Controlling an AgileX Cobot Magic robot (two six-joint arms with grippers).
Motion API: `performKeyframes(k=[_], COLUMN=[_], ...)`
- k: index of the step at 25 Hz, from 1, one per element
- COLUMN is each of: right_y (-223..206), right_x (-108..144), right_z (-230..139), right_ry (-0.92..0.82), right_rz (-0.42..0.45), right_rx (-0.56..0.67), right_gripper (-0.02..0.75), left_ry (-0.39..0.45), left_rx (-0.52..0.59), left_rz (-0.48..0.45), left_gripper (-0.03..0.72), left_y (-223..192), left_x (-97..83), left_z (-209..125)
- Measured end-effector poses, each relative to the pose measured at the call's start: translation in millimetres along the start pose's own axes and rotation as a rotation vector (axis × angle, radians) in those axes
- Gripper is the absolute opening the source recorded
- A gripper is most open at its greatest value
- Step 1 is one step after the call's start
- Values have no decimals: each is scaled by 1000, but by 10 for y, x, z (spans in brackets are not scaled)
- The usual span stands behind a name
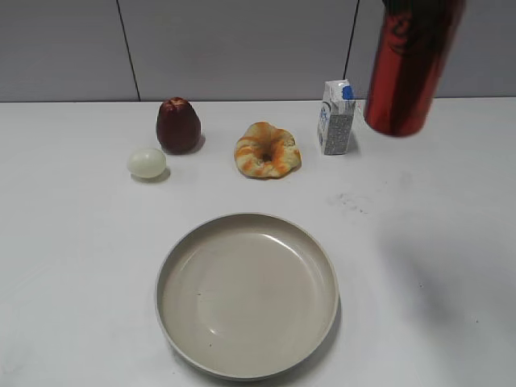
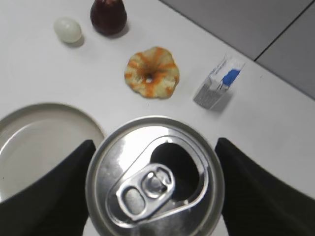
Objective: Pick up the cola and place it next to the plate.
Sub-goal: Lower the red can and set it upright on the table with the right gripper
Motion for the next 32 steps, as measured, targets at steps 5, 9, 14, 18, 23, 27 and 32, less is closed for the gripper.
performKeyframes(k=[5,9,14,18,23,27,32], right_y=[-217,-550,-827,-938,-969,-976,-1009], right_x=[97,86,33,-6,121,211,200], right_z=[-800,-1260,-1579,-1575,-1536,-1522,-1516], right_ry=[-83,-147,-159,-136,-80,-43,-38], right_rz=[5,-24,-61,-76,-51,-31,-36], right_rx=[54,27,40,27,12,9,4], right_gripper=[519,519,519,519,519,519,519], left_ry=[0,0,0,0,0,0,0], left_rx=[0,0,0,0,0,0,0], left_rz=[0,0,0,0,0,0,0], left_gripper=[236,236,236,236,236,236,236], left_y=[0,0,0,0,0,0,0], left_x=[0,0,0,0,0,0,0], left_z=[0,0,0,0,0,0,0])
Point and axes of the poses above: a point on each arm's last joint axis where the gripper is mounted, y pointing back along that axis away from the gripper, x along the wrist's bending axis when the last joint is at zero, z = x × y, the point moved 10 cm from there along -y, pointing out along that axis toward the gripper
